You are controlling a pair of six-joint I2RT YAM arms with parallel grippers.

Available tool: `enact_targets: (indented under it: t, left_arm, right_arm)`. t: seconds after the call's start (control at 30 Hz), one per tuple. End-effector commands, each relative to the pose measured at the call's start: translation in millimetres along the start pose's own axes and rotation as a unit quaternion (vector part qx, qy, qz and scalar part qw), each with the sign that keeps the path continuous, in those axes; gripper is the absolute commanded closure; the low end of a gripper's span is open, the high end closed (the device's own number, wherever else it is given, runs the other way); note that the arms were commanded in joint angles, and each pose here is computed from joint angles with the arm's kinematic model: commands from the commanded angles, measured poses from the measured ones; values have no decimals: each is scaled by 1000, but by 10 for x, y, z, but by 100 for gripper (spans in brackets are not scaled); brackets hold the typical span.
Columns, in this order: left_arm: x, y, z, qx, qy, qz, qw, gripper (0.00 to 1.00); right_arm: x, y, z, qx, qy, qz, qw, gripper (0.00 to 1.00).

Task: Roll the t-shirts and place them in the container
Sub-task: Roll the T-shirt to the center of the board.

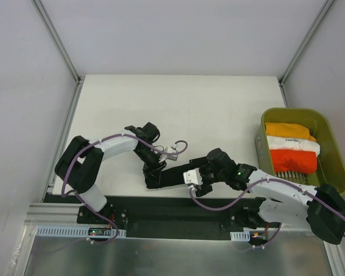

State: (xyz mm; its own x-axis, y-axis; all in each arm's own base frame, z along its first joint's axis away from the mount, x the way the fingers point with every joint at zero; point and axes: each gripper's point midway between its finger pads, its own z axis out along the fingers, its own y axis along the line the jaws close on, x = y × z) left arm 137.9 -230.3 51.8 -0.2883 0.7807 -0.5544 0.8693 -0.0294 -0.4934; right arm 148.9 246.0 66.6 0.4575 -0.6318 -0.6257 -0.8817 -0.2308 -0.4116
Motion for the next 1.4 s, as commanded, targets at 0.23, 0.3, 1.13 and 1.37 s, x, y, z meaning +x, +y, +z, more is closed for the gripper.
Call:
enact_targets:
  t: [0.23,0.3,1.13,1.37]
  left_arm:
    - [-103,-124,-16,50,-34,-18,998,76]
    - [-124,-124,-36,54,-40,-22,998,76]
    - [-296,45,-285,92,-123,-124,980,77]
    - [-286,171,-405,69,-127,-141,979,59]
  right_arm:
    - [-12,-189,297,9,-3,-17,1000,4]
    - [-33,-196,373,-9,-3,-9,1000,4]
    - [22,258,831,-251,26,51,966,55]
    - [10,444,690,-336,21,83,938,82]
